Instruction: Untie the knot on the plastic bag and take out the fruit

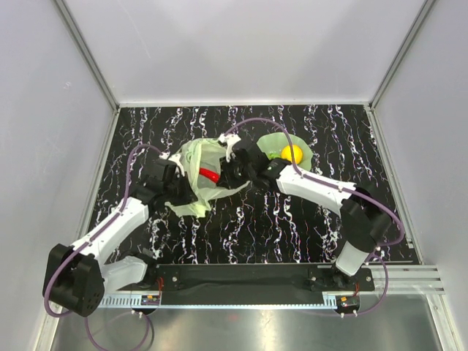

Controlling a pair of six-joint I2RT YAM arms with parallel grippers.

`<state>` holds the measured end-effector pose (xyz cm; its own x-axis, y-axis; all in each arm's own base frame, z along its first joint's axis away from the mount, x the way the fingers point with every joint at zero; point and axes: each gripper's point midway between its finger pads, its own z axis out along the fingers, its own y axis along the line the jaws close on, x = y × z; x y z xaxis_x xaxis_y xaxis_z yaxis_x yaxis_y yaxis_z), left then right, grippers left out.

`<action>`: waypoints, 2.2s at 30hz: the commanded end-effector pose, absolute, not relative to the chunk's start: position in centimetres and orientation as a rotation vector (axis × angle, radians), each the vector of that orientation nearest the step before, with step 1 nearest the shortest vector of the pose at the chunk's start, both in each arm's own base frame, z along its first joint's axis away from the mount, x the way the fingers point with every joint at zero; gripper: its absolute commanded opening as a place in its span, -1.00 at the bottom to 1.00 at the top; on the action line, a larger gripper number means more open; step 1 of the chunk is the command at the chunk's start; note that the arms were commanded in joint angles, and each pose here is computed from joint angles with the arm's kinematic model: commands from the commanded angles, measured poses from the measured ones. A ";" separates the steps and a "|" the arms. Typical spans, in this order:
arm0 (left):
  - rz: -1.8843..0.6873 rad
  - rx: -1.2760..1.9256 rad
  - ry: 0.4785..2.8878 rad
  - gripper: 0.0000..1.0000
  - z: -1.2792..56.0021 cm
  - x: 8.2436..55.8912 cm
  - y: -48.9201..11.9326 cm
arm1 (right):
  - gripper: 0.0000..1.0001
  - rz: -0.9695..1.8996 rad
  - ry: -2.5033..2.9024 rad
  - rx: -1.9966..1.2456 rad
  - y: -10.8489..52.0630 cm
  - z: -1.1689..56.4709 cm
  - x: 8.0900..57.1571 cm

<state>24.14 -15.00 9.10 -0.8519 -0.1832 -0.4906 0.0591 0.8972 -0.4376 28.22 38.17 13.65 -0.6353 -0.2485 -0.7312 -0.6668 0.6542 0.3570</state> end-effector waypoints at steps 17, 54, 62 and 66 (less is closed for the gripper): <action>-0.502 -0.163 2.296 -1.00 14.7 31.1 -14.8 | -1.00 0.391 2.240 -0.373 26.2 22.1 26.6; -0.663 0.036 2.305 -1.00 14.9 25.9 -15.8 | -0.70 0.189 2.345 0.313 13.7 12.5 38.6; -0.670 0.040 2.311 -1.00 14.9 25.6 -15.8 | 0.62 0.231 2.374 0.259 14.7 12.7 39.1; -0.667 0.047 2.324 -1.00 14.7 25.0 -15.6 | 0.99 0.278 2.320 0.221 14.8 15.5 38.6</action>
<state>25.32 -15.26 13.81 -0.7632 -0.1640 -0.6250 0.1713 0.8813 -0.4404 37.74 14.20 10.59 -0.7534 0.2348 -0.6142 0.1342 0.9693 0.2060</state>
